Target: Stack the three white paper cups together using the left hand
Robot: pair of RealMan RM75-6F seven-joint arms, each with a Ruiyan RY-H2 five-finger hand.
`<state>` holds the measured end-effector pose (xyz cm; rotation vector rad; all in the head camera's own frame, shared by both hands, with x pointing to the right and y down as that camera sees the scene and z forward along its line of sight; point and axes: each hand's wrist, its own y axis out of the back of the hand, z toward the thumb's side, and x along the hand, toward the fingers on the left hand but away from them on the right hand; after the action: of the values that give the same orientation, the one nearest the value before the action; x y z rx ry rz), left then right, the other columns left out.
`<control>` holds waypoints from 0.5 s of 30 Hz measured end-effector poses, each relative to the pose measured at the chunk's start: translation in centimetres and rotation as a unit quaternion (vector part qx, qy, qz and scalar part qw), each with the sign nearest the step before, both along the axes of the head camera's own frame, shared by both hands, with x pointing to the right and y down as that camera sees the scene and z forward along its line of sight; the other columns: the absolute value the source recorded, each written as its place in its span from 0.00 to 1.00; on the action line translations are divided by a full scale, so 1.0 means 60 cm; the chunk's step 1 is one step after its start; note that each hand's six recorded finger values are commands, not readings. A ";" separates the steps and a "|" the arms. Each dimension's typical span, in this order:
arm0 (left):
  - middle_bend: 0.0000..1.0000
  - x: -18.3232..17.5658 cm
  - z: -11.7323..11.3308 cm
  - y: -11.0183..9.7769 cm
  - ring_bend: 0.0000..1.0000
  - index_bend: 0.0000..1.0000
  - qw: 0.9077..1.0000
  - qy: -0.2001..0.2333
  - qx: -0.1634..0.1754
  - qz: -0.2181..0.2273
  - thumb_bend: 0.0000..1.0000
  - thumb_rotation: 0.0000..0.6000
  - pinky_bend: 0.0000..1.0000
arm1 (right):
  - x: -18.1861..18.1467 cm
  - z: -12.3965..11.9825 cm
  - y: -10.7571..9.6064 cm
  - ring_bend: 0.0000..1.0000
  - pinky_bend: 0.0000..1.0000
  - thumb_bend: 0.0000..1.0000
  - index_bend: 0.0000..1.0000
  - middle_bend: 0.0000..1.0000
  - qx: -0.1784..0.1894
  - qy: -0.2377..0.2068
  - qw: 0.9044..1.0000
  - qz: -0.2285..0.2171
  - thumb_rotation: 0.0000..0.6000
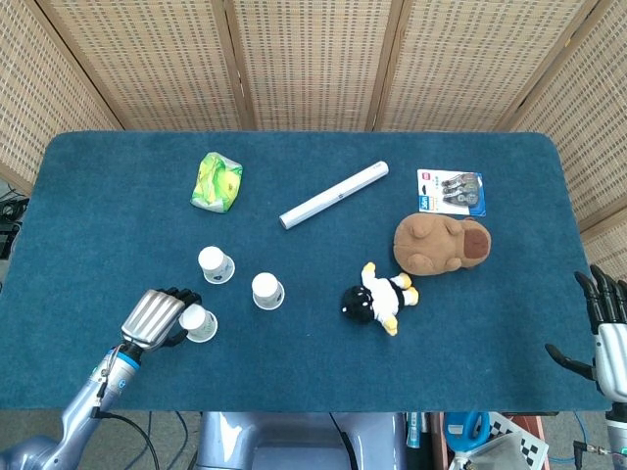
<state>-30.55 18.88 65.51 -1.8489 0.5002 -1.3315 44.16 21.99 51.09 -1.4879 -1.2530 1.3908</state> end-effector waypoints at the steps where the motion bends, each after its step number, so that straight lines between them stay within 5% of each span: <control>1: 0.41 0.001 -0.004 -0.001 0.42 0.39 1.000 0.004 0.003 -0.001 0.32 1.00 0.57 | 0.000 -0.001 0.001 0.00 0.00 0.00 0.00 0.00 0.001 0.000 1.000 0.000 1.00; 9: 0.41 0.011 -0.062 -0.020 0.42 0.39 0.998 0.042 0.045 -0.002 0.32 1.00 0.57 | 0.009 -0.009 0.011 0.00 0.00 0.00 0.00 0.00 0.005 0.004 1.000 0.008 1.00; 15: 0.41 0.046 -0.133 -0.074 0.42 0.39 0.990 0.095 0.100 -0.011 0.32 1.00 0.57 | 0.012 -0.009 0.016 0.00 0.00 0.00 0.00 0.00 0.003 0.008 1.000 0.009 1.00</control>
<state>-27.76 14.44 57.55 -1.8149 0.7280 -1.0806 44.89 22.95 50.58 -1.4614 -1.2616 1.4071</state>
